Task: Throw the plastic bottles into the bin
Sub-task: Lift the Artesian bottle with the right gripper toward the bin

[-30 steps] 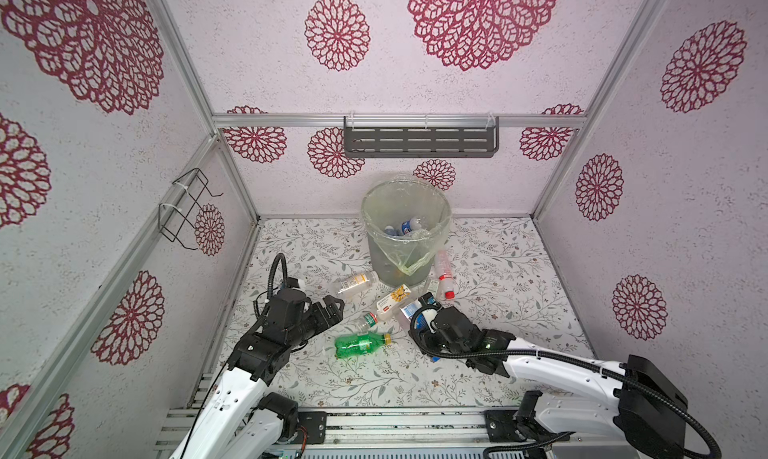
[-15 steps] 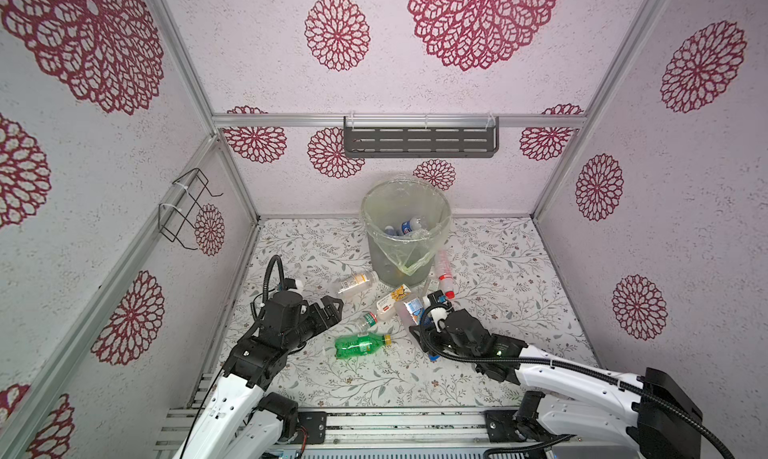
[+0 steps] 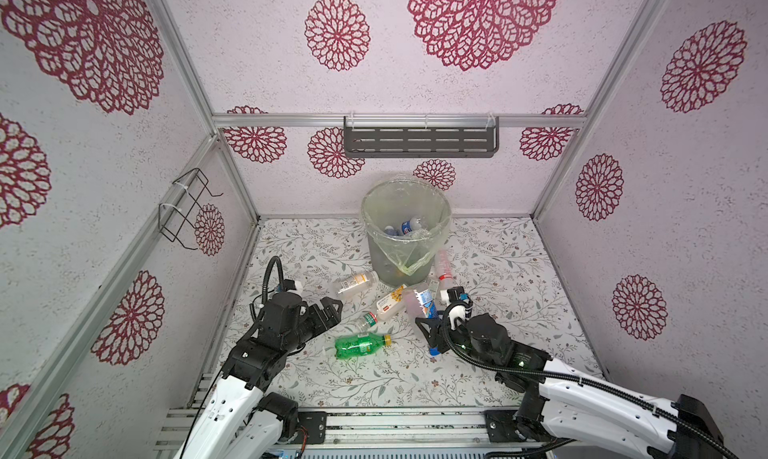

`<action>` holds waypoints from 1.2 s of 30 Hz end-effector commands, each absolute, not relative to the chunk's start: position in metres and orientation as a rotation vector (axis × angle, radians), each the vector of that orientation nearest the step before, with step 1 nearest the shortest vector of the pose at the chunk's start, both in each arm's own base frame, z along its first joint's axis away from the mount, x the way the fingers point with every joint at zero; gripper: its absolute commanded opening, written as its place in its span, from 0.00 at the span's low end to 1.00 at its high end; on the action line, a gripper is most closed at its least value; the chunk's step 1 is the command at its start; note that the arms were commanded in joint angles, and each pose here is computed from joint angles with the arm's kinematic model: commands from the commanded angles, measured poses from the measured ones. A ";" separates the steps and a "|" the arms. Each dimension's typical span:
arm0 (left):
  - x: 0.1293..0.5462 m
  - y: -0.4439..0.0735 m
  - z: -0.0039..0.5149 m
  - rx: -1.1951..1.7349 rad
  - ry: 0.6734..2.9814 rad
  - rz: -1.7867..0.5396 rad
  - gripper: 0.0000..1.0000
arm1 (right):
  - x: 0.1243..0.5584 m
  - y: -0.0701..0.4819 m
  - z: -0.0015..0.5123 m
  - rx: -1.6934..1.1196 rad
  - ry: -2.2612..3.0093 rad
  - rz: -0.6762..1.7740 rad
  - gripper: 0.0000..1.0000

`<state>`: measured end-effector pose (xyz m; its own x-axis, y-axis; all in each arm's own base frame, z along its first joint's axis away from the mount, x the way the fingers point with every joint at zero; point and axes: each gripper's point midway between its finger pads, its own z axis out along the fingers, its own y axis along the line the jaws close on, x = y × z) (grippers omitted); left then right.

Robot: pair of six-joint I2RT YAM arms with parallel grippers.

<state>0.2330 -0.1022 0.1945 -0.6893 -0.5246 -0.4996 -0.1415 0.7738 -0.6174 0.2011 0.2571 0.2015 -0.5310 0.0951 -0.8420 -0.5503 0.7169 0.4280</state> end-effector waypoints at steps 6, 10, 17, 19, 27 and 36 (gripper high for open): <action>0.234 -0.100 0.197 -0.500 2.262 -0.720 0.97 | 0.209 0.230 0.248 -0.156 1.803 0.921 0.58; 0.238 -0.102 0.195 -0.494 2.268 -0.718 0.97 | 0.209 0.219 0.256 -0.112 1.775 0.926 0.58; 0.241 -0.106 0.189 -0.494 2.281 -0.728 0.97 | 0.209 0.204 0.254 -0.047 1.763 0.930 0.58; 0.240 -0.106 0.187 -0.495 2.284 -0.729 0.97 | 0.210 0.201 0.250 -0.031 1.768 0.919 0.58; 0.239 -0.103 0.182 -0.491 2.295 -0.704 0.97 | 0.213 0.187 0.237 0.030 1.758 0.887 0.58; 0.240 -0.103 0.176 -0.496 2.302 -0.701 0.97 | 0.210 0.182 0.239 0.056 1.722 0.923 0.58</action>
<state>0.2370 -0.1052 0.1787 -0.7123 -0.5104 -0.4818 -0.1540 0.7833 -0.6022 0.2072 0.1868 0.2120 -0.4258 0.3893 -0.8168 -0.3972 0.7307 0.5553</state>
